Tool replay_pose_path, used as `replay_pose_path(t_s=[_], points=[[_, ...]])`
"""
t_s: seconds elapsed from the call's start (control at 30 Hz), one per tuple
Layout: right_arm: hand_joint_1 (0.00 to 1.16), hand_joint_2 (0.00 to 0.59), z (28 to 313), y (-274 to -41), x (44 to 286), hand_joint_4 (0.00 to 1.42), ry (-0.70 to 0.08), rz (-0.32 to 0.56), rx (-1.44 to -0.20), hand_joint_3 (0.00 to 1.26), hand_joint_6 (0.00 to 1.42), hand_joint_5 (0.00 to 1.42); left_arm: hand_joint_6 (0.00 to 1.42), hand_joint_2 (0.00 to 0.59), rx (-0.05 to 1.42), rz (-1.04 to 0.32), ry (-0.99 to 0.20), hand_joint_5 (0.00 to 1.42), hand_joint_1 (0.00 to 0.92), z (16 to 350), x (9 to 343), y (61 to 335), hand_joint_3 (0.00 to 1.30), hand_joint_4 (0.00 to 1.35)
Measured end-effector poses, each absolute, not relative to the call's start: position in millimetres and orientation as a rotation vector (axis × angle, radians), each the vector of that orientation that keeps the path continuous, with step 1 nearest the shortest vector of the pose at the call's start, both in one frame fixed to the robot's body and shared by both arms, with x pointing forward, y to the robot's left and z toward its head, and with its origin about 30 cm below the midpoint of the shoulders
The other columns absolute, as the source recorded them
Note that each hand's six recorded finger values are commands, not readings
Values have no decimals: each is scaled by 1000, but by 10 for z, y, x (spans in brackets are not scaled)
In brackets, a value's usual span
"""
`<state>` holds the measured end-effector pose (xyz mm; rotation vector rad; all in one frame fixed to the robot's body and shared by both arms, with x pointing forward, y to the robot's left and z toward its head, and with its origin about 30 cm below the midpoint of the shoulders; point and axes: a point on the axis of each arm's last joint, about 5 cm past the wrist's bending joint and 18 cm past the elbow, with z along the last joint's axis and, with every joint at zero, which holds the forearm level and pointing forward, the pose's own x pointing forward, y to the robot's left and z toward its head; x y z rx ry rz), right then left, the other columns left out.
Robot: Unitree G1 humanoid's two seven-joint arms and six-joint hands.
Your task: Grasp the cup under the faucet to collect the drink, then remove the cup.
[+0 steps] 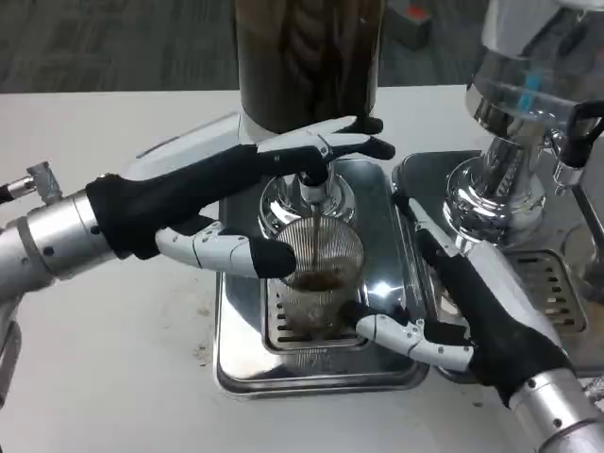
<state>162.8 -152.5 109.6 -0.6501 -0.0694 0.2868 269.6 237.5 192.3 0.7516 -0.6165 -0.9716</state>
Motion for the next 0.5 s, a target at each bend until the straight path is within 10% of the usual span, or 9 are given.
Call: replay_pose_path(t_s=[0.5], points=[[542,141,1069,-1464,1707,0,-73,324,-681,0,97,0,86,95,760,-974,-619,8,0,1936,2686,2380,161,26]])
